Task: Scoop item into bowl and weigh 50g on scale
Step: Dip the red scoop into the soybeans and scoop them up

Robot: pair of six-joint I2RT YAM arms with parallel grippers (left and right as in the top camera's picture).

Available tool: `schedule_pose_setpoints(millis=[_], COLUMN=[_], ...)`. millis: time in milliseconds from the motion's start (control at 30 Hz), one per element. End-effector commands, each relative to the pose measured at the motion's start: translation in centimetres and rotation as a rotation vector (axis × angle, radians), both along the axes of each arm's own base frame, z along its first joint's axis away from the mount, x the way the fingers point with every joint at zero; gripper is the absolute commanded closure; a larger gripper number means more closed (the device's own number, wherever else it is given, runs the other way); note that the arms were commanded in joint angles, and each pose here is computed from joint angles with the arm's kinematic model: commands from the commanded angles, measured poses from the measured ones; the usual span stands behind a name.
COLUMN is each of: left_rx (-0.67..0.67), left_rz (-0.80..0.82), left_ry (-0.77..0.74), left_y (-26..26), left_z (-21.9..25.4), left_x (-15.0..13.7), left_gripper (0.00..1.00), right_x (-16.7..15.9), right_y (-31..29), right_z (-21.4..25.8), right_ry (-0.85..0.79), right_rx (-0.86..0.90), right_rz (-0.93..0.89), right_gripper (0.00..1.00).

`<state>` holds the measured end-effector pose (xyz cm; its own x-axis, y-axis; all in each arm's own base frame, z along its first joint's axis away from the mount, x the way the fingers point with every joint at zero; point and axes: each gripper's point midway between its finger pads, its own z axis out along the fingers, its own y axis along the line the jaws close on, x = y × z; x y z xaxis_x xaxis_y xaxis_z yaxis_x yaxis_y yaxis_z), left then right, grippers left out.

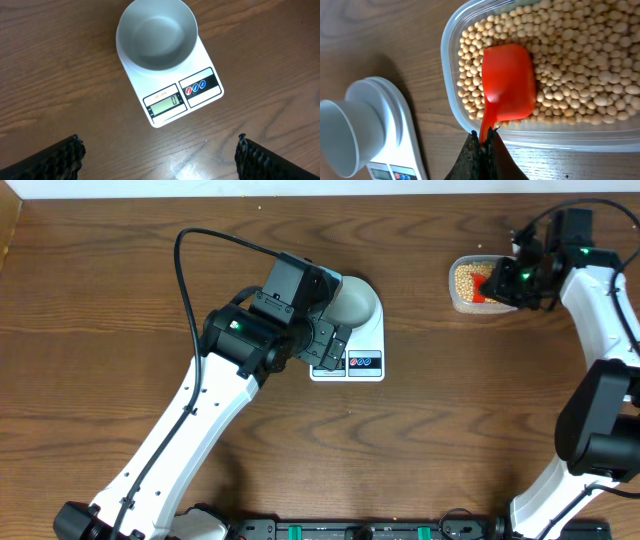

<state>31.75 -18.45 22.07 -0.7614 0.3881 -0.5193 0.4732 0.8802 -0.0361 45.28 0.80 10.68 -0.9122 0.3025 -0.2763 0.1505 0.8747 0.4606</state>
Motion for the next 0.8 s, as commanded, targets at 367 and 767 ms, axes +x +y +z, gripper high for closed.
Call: schedule_pose_setpoints(millis=[367,767], left_rx=[0.014,0.014], left_rz=[-0.007,-0.007], left_ry=[0.017,0.017], left_y=[0.1,0.1], left_z=[-0.7,-0.7], left_x=[-0.1,-0.1], left_gripper=[0.02,0.02], right_x=[-1.0,-0.7], right_y=[-3.9,-5.9], right_z=[0.9,2.0], right_ry=[0.022,-0.055], right_rx=[0.211,0.288], right_rz=[-0.148,-0.146], right_gripper=[0.99,0.99])
